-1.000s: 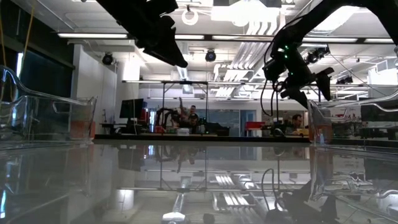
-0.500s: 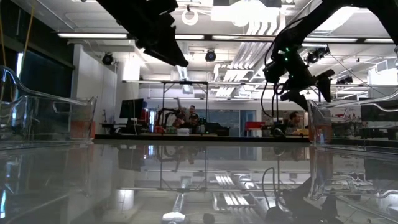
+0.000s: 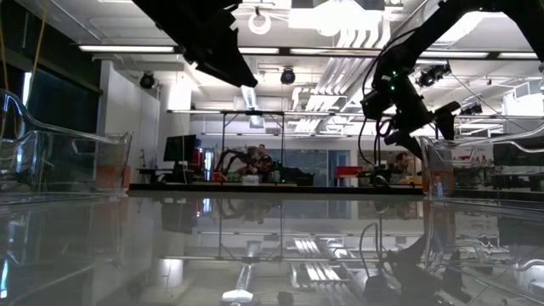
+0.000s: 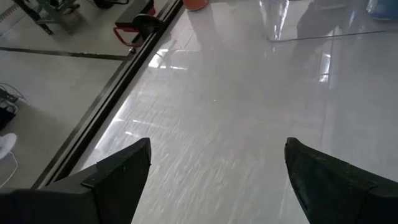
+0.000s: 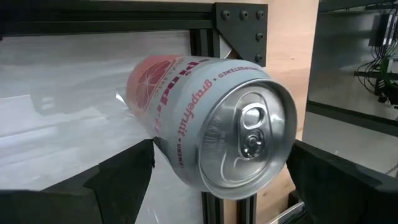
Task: Sort soda cans
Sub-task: Put the right orange-white soda can into the left transparent bin
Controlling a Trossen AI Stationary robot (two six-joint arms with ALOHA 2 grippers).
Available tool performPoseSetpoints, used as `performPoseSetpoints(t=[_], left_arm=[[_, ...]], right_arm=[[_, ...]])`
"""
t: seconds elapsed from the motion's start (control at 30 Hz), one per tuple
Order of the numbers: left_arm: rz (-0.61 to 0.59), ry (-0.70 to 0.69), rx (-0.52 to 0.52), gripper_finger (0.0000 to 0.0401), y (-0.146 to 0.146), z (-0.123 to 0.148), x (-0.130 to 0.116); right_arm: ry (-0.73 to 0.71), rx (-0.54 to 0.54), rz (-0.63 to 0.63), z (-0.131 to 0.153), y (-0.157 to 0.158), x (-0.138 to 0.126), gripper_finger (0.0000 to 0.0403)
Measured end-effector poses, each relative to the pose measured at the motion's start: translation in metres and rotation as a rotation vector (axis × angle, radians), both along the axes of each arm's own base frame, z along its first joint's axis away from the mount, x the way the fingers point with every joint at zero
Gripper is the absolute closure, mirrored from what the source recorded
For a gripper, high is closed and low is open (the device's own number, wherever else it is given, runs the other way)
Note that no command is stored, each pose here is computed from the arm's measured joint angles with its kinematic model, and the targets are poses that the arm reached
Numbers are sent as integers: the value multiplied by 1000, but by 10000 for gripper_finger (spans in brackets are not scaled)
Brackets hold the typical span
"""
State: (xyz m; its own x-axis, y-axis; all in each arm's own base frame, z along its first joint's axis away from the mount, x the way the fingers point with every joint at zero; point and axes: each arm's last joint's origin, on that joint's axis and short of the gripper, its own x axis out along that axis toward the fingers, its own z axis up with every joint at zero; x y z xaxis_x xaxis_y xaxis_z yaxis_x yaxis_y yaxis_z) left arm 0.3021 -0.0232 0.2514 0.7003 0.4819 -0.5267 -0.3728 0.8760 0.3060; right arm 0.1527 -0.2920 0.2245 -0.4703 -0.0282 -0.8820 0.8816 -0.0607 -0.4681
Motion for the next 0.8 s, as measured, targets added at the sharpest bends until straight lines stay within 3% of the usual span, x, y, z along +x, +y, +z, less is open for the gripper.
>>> performPoseSetpoints(t=[0.27, 0.5, 0.8], left_arm=[[-1, -4, -1, 57, -1, 0, 0], [-1, -20, -3, 57, -1, 1, 1], [-2, -23, -4, 57, -1, 2, 1]], right_arm=[[-71, -28, 66, -11, -7, 0, 52], [-173, 12, 119, -22, -11, 0, 52], [-171, 21, 160, -29, -10, -1, 55]])
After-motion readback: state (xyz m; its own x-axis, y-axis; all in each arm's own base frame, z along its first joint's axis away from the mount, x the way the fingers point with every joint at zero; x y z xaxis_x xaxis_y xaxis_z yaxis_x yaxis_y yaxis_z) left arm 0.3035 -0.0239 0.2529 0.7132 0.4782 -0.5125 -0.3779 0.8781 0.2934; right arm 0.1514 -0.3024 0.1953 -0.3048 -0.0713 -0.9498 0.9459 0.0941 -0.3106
